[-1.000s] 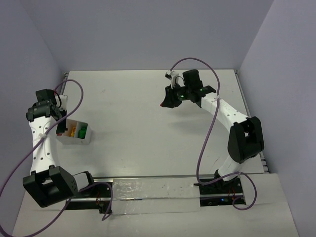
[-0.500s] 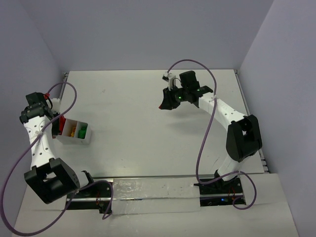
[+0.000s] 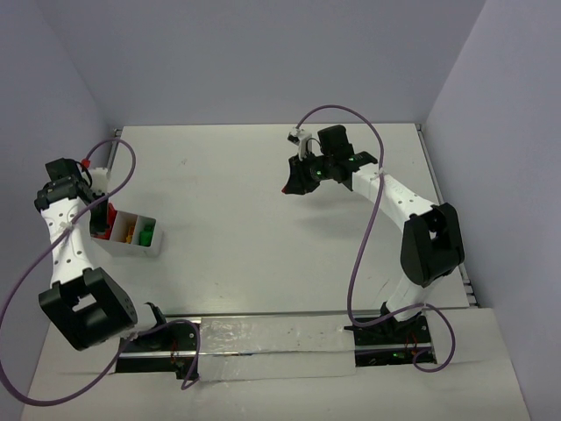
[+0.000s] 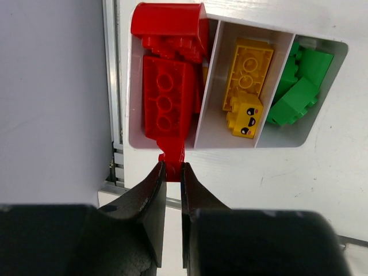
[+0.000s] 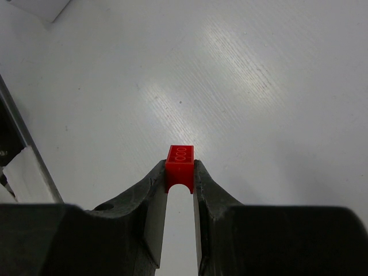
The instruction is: Sort the legos into containers by color
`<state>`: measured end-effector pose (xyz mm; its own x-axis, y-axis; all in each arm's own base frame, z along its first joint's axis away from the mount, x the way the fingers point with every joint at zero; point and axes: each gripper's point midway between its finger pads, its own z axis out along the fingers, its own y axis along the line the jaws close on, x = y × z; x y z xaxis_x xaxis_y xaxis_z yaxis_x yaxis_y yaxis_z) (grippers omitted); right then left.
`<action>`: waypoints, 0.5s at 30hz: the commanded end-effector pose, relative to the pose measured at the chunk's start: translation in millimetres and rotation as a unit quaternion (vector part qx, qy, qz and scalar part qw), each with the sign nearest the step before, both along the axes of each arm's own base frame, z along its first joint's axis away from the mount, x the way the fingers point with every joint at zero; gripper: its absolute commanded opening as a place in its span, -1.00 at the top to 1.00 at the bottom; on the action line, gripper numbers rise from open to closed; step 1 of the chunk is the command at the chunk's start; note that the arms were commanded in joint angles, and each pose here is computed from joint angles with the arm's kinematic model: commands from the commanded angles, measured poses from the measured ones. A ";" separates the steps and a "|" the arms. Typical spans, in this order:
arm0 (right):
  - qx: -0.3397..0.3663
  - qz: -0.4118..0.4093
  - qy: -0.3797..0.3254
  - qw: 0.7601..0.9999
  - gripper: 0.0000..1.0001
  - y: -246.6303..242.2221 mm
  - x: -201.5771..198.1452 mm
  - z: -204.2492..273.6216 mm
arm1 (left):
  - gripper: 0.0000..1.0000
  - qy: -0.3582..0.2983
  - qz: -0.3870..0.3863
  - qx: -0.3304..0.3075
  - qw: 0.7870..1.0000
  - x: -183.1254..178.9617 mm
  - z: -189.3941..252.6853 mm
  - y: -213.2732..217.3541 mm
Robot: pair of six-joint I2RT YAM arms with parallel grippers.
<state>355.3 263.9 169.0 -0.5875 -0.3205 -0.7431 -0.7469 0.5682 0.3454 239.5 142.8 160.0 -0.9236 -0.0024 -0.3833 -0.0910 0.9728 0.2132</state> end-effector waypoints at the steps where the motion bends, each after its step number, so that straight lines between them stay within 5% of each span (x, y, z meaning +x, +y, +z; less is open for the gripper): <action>1: 0.005 0.007 -0.022 1.000 1.00 6.1 5.9 14.1 | 0.96 -0.042 0.003 0.016 0.999 19.3 17.6 12.1; 15: 0.008 0.008 -0.019 1.000 1.00 7.9 6.1 13.8 | 0.86 -0.048 0.008 0.021 0.999 28.8 17.5 25.2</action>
<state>355.4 264.0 168.1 -0.5893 -0.3209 -0.7414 -0.7460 0.5684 0.3470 248.8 156.1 157.1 -0.9189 -0.0203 -0.3941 -0.1156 0.9687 0.2196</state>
